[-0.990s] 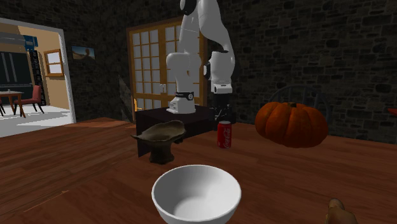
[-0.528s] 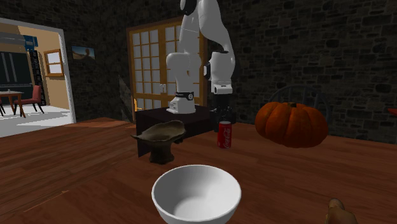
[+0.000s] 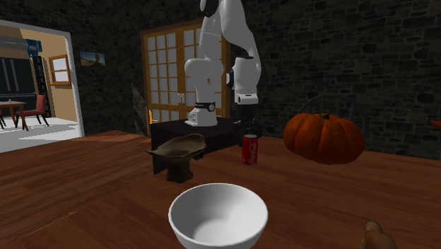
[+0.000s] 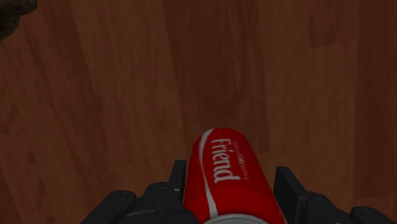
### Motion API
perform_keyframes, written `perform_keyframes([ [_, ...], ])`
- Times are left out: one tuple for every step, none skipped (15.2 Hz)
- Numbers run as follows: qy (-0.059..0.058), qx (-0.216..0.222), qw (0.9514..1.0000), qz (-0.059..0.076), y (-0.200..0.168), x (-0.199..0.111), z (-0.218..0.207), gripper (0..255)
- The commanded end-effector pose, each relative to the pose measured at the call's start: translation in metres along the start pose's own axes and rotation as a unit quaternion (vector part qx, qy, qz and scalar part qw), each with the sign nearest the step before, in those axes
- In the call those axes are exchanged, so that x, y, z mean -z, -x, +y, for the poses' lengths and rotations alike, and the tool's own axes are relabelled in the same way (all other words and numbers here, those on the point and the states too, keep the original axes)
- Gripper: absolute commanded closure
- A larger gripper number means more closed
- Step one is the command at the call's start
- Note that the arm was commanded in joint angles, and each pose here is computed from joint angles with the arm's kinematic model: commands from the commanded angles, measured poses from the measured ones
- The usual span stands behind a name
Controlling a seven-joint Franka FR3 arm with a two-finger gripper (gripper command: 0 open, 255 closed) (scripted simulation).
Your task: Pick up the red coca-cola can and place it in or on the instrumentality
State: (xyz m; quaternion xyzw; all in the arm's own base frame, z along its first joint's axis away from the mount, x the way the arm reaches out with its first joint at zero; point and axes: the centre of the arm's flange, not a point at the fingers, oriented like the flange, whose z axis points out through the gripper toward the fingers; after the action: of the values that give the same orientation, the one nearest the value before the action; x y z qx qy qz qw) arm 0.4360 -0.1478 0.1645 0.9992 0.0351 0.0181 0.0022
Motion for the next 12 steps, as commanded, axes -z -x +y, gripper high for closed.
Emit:
perform_keyframes([
  [-0.001, 0.001, 1.0000, -0.002, 0.001, -0.001, -0.001, 255],
  [-0.001, 0.001, 1.0000, -0.002, 0.001, 0.004, -0.001, 255],
  [-0.001, 0.001, 1.0000, -0.002, 0.000, 0.010, -0.001, 255],
  [-0.001, 0.001, 1.0000, -0.002, 0.000, 0.015, -0.001, 255],
  [-0.001, 0.001, 1.0000, -0.002, 0.000, 0.020, -0.001, 255],
  [-0.001, 0.001, 1.0000, -0.002, 0.000, 0.026, -0.001, 255],
  [-0.001, 0.001, 1.0000, -0.002, 0.000, 0.031, -0.001, 255],
  [-0.001, 0.001, 1.0000, -0.002, -0.001, 0.036, -0.001, 255],
  [-0.001, 0.001, 1.0000, -0.002, -0.001, 0.041, -0.001, 255],
  [-0.001, 0.001, 1.0000, -0.002, -0.001, 0.047, -0.001, 255],
  [-0.001, 0.001, 1.0000, -0.002, -0.001, 0.052, -0.001, 255],
  [-0.001, 0.001, 1.0000, -0.002, -0.001, 0.057, -0.001, 255],
])
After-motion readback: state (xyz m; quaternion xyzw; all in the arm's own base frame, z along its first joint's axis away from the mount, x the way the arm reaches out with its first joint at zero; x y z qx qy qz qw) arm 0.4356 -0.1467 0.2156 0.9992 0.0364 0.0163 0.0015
